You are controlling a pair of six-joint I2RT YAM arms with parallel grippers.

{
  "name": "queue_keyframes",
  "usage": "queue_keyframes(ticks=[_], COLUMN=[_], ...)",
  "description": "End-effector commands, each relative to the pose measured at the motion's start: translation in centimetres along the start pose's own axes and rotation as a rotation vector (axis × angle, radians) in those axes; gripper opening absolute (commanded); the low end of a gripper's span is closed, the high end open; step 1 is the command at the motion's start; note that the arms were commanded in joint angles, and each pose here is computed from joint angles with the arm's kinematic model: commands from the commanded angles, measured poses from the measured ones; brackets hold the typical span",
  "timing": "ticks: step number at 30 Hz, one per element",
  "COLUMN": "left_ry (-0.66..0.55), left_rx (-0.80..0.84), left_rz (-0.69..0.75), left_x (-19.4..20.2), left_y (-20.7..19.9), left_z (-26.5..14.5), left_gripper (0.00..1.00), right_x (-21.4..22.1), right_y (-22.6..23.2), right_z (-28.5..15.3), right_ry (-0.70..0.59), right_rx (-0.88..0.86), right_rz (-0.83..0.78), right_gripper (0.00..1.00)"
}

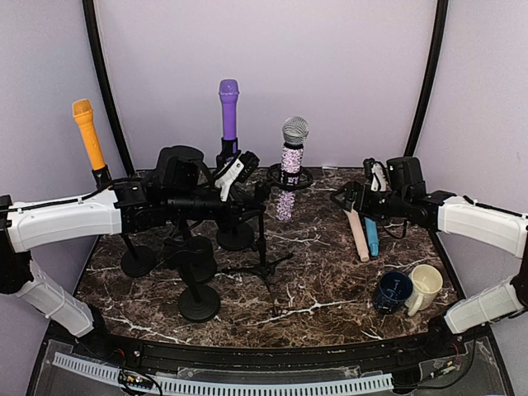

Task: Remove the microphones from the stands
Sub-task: Hold the microphone stand with the microphone at the center of the board.

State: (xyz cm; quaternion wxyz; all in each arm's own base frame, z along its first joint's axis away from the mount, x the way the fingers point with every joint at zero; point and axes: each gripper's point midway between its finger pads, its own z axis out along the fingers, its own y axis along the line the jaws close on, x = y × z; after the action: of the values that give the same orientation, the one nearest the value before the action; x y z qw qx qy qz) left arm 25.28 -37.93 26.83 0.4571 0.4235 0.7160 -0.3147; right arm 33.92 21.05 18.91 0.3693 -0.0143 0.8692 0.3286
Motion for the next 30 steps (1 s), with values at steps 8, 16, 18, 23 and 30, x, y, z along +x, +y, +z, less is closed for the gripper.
queue_keyframes(ticks=[8,16,18,23,30], left_ry=[-0.114,-0.272,-0.305,-0.365,-0.418], left_rx=[0.014,-0.094,-0.109,-0.154,-0.212], left_rz=[0.045,0.08,0.08,0.074,0.072], left_x=[-1.4,-4.6,-5.4,-6.9,-7.9], left_y=[-0.8,0.0,0.1,0.8,1.8], left_z=[-0.8,-1.0,-0.8,0.3,1.0], left_gripper=[0.0,0.0,0.0,0.0,0.0], right_x=[-0.5,0.0,0.3,0.9,2.2], right_y=[0.6,0.5,0.5,0.4,-0.1], right_z=[-0.9,-1.6,-1.7,-2.3,-2.8], right_ry=[-0.05,-0.051,-0.05,-0.047,-0.033], right_rx=[-0.019,-0.02,-0.026,-0.027,-0.032], right_rz=[-0.011,0.001,0.008,0.031,0.061], right_gripper=[0.98,0.98,0.97,0.97,0.97])
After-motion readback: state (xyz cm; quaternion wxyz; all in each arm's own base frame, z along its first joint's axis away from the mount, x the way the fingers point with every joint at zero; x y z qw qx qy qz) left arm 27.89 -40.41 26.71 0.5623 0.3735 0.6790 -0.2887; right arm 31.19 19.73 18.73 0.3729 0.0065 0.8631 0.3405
